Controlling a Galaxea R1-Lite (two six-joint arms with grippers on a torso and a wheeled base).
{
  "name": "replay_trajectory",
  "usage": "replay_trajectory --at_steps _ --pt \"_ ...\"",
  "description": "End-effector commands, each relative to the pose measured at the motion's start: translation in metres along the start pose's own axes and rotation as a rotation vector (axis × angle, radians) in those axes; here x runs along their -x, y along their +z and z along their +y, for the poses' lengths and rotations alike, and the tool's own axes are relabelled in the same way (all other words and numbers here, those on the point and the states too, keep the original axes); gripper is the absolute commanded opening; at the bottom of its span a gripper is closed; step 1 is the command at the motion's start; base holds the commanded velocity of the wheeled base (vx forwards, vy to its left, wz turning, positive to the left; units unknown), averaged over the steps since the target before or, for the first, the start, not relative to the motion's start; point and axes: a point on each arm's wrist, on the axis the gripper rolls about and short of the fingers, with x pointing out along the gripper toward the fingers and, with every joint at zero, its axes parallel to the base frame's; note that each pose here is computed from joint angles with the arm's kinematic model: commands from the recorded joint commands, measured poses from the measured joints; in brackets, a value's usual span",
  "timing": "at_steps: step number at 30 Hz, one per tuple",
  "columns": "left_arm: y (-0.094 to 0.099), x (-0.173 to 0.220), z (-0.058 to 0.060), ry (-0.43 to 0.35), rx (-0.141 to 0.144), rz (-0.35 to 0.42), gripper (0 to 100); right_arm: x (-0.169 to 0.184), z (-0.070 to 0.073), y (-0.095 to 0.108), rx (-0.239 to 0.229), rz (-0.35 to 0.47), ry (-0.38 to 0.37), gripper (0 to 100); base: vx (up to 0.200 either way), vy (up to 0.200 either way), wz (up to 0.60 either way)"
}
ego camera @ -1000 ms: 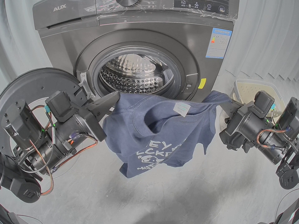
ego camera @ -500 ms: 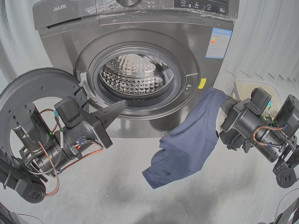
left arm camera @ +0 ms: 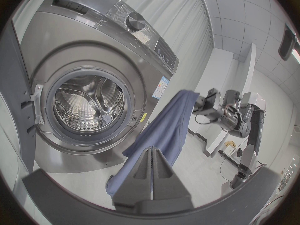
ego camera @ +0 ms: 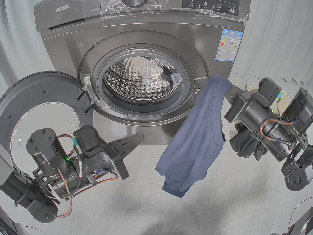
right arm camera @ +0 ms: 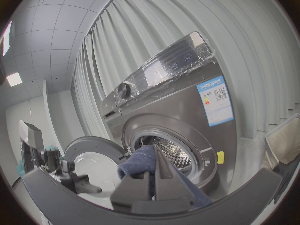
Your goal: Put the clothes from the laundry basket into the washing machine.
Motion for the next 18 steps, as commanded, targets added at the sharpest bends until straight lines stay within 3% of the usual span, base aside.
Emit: replay_trajectory --at_steps 1,3,10,18 --pt "-0.022 -0.017 0.009 0.013 0.009 0.051 0 -0.023 0.017 0.0 -0.016 -0.037 0.06 0 0.0 0.0 0.0" --pt "-0.031 -0.023 0.013 0.021 0.012 0.068 0 -0.031 0.028 -0.001 -0.03 -0.05 0.093 0 0.0 0.0 0.0" --pt "-0.046 -0.036 0.021 0.03 0.015 0.078 0 -0.039 0.039 -0.002 -0.05 -0.065 0.128 0 0.0 0.0 0.0" --pt "-0.061 -0.054 0.029 0.032 -0.02 0.092 0 -0.053 0.056 -0.009 -0.073 -0.078 0.177 0 0.0 0.0 0.0"
